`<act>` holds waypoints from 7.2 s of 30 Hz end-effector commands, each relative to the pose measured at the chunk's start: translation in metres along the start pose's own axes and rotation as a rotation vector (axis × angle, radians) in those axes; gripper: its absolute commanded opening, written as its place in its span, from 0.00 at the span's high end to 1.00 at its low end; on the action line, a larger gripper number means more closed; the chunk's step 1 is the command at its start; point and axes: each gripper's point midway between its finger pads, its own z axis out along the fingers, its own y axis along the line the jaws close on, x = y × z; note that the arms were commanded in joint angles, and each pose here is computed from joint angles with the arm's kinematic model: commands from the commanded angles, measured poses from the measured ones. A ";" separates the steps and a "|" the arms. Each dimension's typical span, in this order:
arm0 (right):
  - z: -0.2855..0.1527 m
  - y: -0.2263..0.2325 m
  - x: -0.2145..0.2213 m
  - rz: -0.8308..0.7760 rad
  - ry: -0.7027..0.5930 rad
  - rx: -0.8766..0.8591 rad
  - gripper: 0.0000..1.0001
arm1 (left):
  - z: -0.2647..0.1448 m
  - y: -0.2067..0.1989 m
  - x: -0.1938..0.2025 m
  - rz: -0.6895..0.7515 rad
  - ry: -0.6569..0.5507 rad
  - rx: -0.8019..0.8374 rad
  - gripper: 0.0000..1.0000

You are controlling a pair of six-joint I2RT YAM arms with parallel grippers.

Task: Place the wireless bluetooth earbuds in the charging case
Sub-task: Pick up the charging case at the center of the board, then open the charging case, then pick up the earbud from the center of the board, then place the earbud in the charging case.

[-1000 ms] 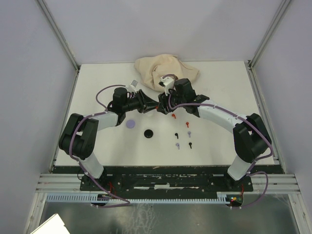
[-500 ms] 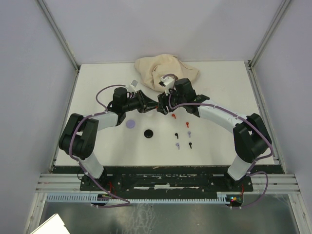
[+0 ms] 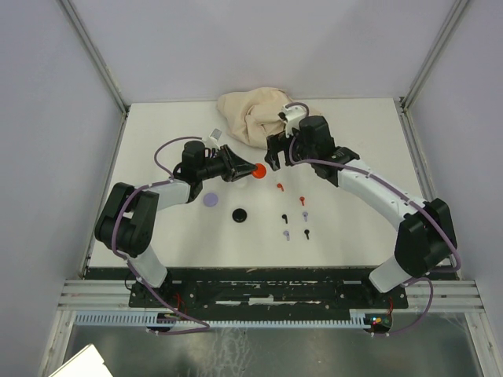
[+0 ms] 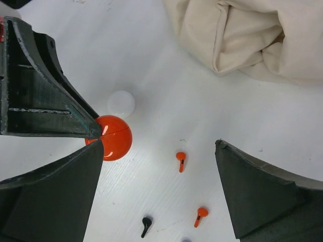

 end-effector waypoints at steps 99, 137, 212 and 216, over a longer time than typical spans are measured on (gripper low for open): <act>0.023 -0.039 0.085 0.017 0.341 0.207 0.09 | -0.023 -0.030 -0.043 -0.222 -0.202 0.313 0.97; 0.081 -0.038 0.146 0.038 0.641 0.153 0.53 | -0.036 -0.018 -0.036 -0.245 -0.241 0.242 0.97; 0.000 0.064 -0.019 -0.247 -0.568 -0.350 0.98 | 0.003 -0.041 -0.030 -0.434 -0.115 0.312 0.97; 0.004 0.064 -0.015 -0.241 -0.552 -0.348 0.98 | 0.002 -0.045 -0.030 -0.430 -0.111 0.317 0.97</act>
